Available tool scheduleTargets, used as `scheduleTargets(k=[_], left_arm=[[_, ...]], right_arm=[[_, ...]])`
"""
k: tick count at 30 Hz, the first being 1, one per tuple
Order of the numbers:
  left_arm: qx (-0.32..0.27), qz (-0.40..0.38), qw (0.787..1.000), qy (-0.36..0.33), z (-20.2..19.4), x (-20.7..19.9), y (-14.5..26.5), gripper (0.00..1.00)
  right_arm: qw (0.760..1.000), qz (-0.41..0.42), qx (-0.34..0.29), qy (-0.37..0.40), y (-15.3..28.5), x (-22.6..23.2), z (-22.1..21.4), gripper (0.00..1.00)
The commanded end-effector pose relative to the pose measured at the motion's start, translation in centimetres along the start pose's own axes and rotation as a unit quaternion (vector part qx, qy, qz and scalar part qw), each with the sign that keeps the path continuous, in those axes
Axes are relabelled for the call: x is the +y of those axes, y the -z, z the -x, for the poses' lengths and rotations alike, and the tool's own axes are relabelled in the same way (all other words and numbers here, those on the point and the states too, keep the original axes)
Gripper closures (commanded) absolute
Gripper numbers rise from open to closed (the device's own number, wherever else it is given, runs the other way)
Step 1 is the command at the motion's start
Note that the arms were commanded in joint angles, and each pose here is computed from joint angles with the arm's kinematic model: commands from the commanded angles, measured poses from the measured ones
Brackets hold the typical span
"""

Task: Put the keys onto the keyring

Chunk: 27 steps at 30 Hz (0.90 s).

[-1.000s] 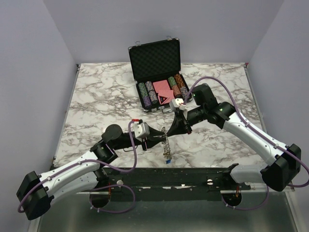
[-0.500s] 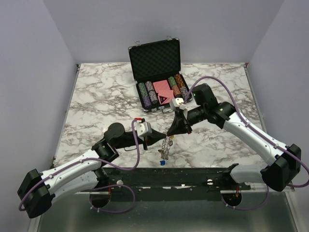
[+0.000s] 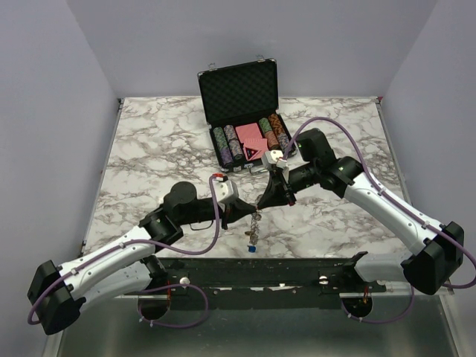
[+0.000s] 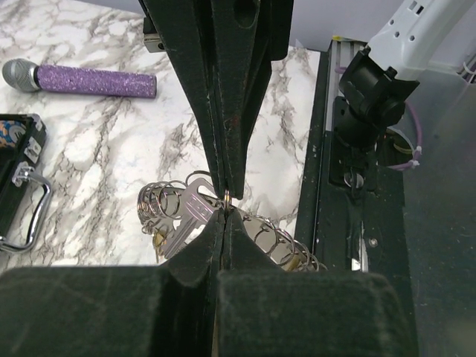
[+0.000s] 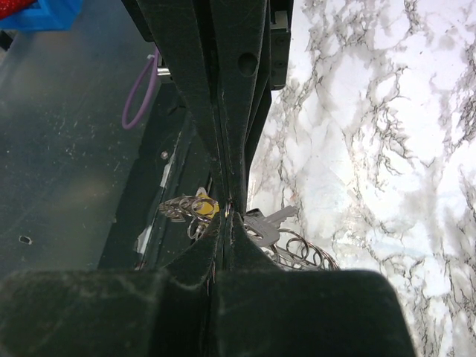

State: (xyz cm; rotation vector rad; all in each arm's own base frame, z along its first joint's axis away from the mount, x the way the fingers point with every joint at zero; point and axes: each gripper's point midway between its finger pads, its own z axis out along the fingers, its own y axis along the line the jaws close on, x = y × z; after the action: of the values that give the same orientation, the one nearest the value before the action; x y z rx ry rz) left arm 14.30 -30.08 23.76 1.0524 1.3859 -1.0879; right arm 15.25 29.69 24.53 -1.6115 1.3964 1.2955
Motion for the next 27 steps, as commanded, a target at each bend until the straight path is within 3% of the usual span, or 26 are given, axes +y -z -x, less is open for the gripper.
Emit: scheduleTargets(k=[1,13,27], left_arm=[[0.027,-0.006,0.999,0.017,1.1,-0.4,-0.1,1.00],[0.114,0.031,0.991,0.064,0.3,0.6,0.1,1.00],[0.126,0.054,0.988,0.065,1.1,1.4,0.0,1.00]], right_arm=[[1.000,0.003,-0.009,0.017,0.4,0.5,1.3,0.99],[1.000,-0.005,0.030,0.000,0.4,-0.5,0.7,0.94],[0.999,-0.001,0.043,-0.014,-0.8,-0.7,0.2,0.87]])
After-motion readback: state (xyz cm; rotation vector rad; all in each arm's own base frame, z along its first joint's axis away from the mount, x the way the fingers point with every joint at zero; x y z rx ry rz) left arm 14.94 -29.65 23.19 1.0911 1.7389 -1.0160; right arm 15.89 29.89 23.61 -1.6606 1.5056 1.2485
